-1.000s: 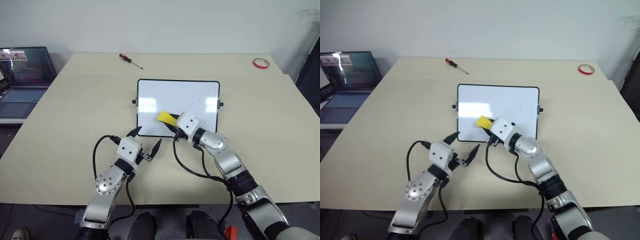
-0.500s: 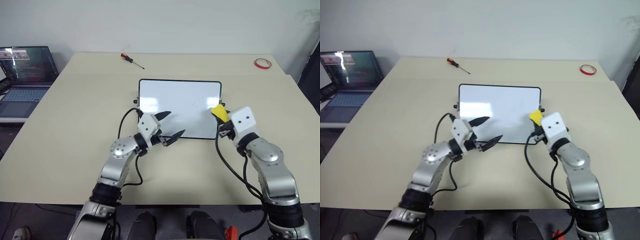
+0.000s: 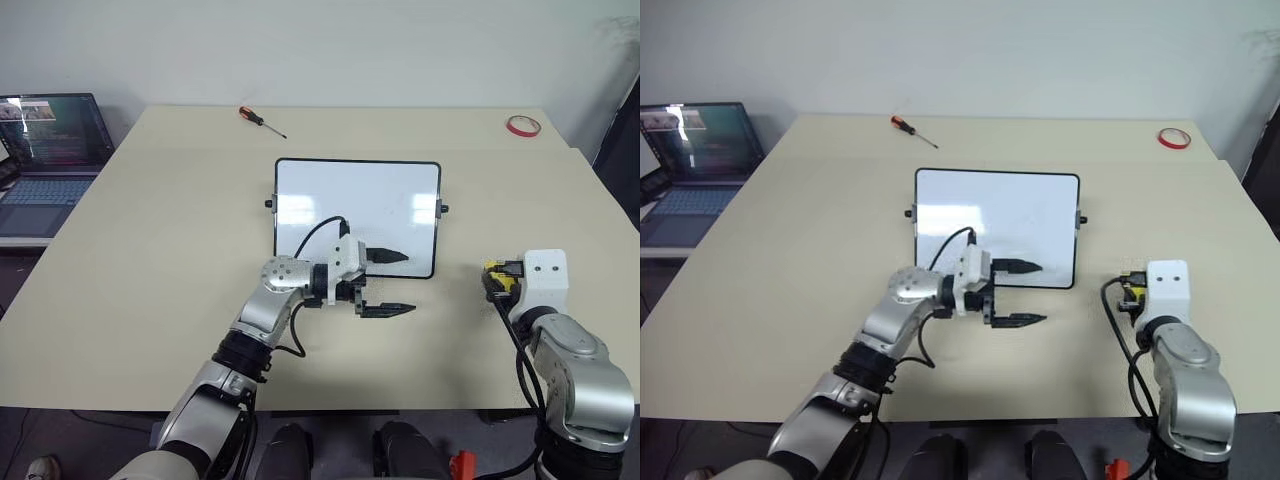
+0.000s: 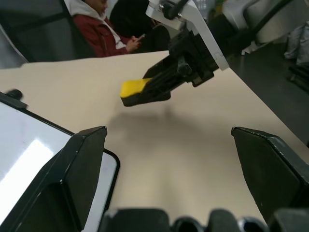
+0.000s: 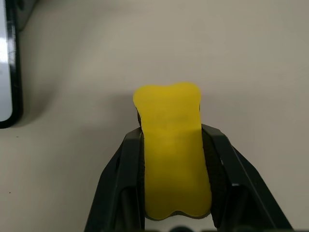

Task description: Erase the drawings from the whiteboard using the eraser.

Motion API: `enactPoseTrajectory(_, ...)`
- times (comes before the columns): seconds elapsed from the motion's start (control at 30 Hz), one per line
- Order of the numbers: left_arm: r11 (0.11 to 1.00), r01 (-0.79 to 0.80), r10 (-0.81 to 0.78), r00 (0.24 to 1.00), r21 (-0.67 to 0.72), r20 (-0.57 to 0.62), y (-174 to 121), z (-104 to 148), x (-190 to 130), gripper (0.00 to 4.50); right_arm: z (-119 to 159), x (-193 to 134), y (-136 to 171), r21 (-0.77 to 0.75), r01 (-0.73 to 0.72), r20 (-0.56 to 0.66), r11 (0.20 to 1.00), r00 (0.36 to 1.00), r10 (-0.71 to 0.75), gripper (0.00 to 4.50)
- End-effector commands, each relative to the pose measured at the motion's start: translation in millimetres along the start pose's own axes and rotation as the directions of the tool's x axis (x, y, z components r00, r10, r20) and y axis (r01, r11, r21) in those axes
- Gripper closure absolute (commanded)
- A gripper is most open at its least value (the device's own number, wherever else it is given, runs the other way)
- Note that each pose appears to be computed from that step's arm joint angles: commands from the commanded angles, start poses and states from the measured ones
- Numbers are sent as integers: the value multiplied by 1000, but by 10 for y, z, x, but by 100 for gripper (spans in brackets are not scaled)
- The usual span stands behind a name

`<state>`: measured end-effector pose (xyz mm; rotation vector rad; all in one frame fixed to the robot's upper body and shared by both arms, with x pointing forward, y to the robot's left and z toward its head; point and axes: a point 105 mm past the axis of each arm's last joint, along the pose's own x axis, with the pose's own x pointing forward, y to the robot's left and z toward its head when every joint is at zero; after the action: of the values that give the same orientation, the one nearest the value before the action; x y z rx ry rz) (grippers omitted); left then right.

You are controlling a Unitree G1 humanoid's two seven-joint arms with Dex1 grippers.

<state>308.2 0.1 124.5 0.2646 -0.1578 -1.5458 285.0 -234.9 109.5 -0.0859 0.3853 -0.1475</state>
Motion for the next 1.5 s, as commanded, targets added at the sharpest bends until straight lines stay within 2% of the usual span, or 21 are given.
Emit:
enactPoseTrajectory(0.03,1000,27,-27,999,17,26,-6,97,56,0,45,-3,-21,14,4,24,1000,1000,-4,327)
enactPoseTrajectory(0.77,1000,-4,4,1000,1,9,-91,75,-16,0,-26,185,38,-13,-34,23,999,999,34,327)
enactPoseTrajectory(0.83,1000,-6,6,1000,7,3,-83,70,-19,0,-36,185,13,-16,-23,22,1000,999,24,256)
enactPoseTrajectory(0.87,1000,-8,8,1000,8,1,-80,68,-22,0,-41,186,3,-19,-18,21,1000,1000,19,235)
enactPoseTrajectory(1.07,1000,-6,6,1000,12,-3,-77,69,-26,0,-37,193,-32,-20,1,24,1000,1000,-1,19)
enactPoseTrajectory(1.1,1000,-5,5,1000,13,-3,-78,72,-25,0,-32,193,-38,-20,6,27,1000,1000,-5,4)
enactPoseTrajectory(1.37,999,-46,46,999,16,1,-26,117,-89,0,111,151,-71,-9,42,97,999,994,-41,4)
enactPoseTrajectory(1.5,981,-181,187,979,72,-83,89,118,-269,0,263,48,-8,-40,21,178,999,984,-13,4)
